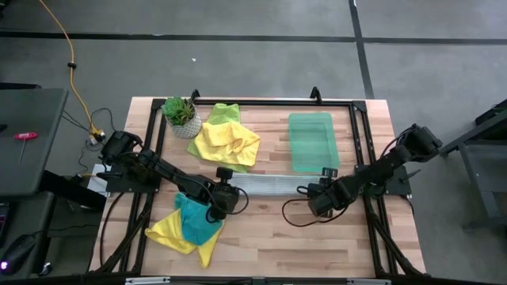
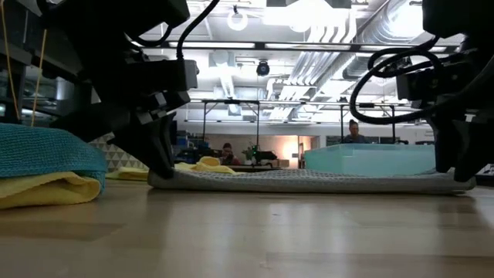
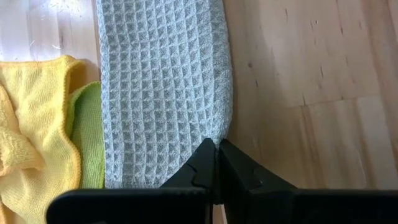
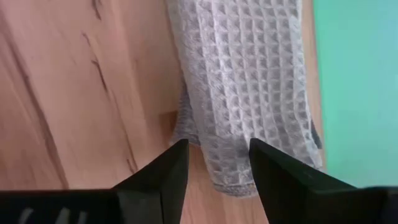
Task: Fold microfiber towels
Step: Fold the gray microfiber cloth
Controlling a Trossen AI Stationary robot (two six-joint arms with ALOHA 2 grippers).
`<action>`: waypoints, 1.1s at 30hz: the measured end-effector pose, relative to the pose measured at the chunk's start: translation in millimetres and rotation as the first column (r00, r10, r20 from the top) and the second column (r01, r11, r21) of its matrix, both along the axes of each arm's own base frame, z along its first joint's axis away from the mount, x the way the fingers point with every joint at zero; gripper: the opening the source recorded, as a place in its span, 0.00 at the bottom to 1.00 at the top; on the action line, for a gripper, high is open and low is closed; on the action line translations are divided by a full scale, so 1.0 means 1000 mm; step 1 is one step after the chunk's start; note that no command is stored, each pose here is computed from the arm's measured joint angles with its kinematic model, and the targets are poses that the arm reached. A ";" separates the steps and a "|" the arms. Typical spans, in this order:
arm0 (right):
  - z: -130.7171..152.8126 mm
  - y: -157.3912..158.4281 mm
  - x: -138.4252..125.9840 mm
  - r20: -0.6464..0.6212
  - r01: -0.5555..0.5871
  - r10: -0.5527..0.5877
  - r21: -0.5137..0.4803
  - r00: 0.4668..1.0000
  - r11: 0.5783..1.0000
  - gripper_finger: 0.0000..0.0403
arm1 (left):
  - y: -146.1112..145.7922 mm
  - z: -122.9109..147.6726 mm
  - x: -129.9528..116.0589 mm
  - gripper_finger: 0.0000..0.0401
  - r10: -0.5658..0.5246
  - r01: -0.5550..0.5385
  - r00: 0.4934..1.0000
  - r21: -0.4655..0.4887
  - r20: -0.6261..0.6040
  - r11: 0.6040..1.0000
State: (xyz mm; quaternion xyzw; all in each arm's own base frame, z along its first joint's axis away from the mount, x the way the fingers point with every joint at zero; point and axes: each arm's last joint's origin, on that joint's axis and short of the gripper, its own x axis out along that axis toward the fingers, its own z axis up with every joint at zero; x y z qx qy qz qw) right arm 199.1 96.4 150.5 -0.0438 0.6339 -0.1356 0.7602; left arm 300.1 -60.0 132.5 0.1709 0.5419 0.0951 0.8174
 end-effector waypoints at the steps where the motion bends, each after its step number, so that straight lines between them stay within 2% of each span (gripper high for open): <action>1: 0.000 0.000 0.000 -0.001 -0.009 0.009 0.000 1.000 1.000 0.40 | 0.000 0.000 0.000 0.00 0.000 0.000 1.000 0.000 0.000 1.000; 10: 0.000 -0.002 -0.001 -0.044 -0.078 0.078 -0.008 0.996 0.997 0.40 | 0.000 0.000 0.000 0.00 0.002 -0.002 1.000 -0.001 0.001 1.000; 18: -0.016 0.000 0.001 -0.161 -0.178 0.173 -0.023 0.972 0.984 0.40 | 0.000 0.000 0.000 0.00 0.003 -0.003 1.000 -0.002 0.004 1.000; 27: -0.023 0.000 0.002 -0.213 -0.192 0.177 -0.051 0.961 0.980 0.39 | 0.000 0.000 0.000 0.00 0.001 -0.001 1.000 -0.002 0.004 1.000; 30: -0.021 0.000 0.001 -0.215 -0.200 0.185 -0.051 0.959 0.978 0.35 | 0.000 0.000 0.000 0.00 0.001 -0.001 1.000 -0.001 -0.002 1.000; 33: -0.021 -0.001 0.001 -0.210 -0.180 0.165 -0.054 0.964 0.982 0.24 | 0.000 0.000 -0.001 0.00 0.003 -0.003 1.000 -0.001 -0.009 1.000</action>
